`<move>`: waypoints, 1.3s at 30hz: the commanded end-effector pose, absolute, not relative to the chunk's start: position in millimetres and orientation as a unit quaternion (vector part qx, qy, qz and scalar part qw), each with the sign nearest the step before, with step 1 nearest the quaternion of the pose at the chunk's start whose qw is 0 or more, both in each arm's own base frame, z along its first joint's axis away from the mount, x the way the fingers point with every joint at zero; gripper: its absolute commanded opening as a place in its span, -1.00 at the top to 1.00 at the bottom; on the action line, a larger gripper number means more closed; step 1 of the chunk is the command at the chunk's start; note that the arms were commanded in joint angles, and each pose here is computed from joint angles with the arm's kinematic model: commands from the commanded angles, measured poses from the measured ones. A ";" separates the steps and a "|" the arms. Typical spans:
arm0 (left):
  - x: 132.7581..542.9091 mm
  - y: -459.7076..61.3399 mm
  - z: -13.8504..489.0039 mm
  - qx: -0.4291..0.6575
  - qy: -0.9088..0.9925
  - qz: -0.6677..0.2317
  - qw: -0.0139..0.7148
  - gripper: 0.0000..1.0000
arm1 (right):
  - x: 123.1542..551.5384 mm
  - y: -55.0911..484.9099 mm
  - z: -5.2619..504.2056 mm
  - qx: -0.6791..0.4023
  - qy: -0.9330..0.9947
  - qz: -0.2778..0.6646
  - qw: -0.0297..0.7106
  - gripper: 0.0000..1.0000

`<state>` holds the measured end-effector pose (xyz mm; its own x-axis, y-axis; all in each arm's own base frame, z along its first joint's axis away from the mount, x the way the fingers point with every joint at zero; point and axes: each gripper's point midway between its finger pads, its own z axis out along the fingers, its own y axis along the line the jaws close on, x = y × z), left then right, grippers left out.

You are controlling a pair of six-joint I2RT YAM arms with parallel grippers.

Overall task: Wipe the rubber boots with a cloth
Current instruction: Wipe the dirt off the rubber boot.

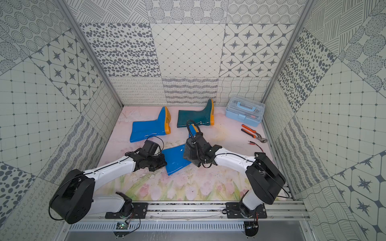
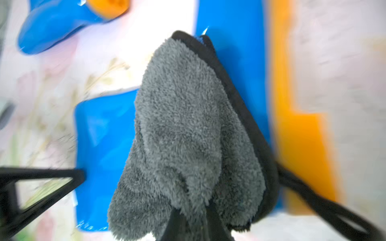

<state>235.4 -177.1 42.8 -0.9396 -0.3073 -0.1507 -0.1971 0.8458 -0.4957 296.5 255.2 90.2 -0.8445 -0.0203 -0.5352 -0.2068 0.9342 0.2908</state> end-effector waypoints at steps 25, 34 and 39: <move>216.3 -163.7 39.8 -0.117 0.963 -0.224 0.098 1.00 | 376.0 262.0 110.6 -0.153 0.944 0.113 0.270 1.00; 216.7 -165.0 34.8 -0.119 0.964 -0.222 0.089 1.00 | 342.3 374.3 93.0 -0.213 0.933 0.187 0.221 1.00; 215.2 -160.2 39.7 -0.117 0.964 -0.216 0.100 1.00 | 287.3 420.4 91.8 -0.225 0.922 0.248 0.193 1.00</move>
